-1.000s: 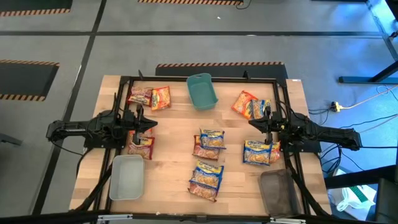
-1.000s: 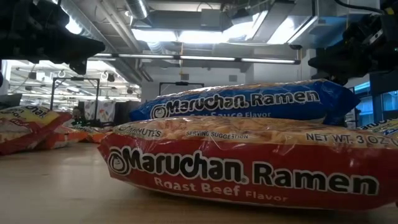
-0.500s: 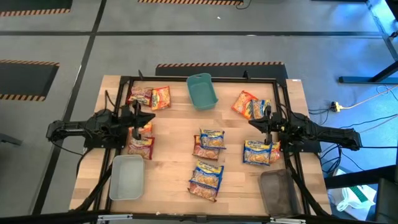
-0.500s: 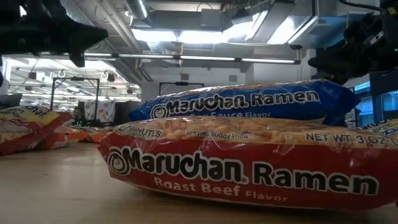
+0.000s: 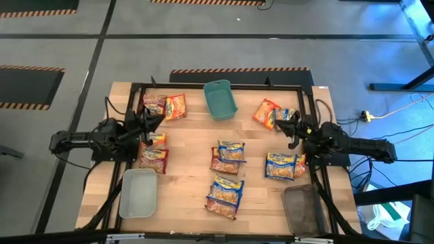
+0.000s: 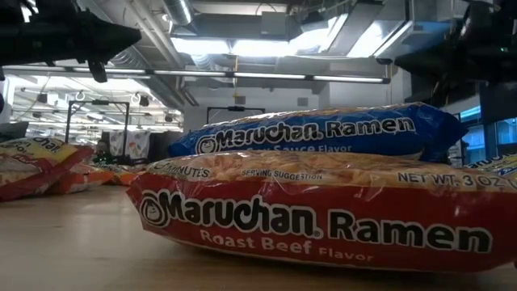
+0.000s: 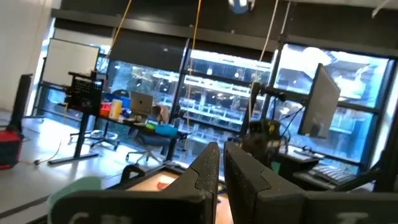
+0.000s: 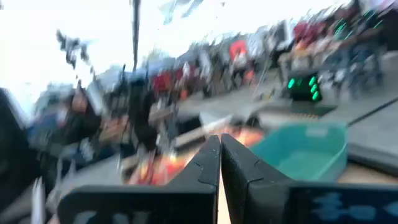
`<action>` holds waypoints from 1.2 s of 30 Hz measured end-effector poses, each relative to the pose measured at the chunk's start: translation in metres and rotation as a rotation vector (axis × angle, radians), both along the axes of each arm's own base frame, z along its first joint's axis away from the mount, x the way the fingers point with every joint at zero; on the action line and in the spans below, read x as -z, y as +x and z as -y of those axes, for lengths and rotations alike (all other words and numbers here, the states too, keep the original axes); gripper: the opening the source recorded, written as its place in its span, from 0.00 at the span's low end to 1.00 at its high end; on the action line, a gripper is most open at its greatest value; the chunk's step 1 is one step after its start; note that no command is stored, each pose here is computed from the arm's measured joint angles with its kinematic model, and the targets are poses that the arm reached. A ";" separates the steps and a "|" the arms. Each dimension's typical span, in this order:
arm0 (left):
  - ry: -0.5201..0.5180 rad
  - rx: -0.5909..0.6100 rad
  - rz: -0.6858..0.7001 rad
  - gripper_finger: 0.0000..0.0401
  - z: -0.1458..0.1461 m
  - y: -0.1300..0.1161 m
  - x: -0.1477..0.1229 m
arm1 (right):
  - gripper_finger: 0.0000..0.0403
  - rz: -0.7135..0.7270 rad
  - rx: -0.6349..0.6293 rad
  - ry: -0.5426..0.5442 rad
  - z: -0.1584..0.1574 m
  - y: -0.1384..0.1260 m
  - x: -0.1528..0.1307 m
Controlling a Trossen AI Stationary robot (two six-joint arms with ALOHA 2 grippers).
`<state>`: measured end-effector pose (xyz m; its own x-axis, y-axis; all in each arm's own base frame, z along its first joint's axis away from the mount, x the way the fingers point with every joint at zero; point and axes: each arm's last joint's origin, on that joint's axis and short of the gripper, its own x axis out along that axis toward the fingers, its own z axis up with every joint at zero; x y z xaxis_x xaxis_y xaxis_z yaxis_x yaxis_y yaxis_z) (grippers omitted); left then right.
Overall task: Sort Maruchan noodles
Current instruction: Put the blue noodle pack into the green bin
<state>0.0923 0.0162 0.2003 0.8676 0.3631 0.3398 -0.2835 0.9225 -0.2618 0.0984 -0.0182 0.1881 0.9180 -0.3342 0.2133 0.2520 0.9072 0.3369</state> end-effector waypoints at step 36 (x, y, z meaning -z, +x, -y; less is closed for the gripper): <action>-0.092 0.096 -0.101 0.05 -0.003 0.049 0.005 | 0.73 -0.585 -0.332 -0.151 -0.026 0.149 0.005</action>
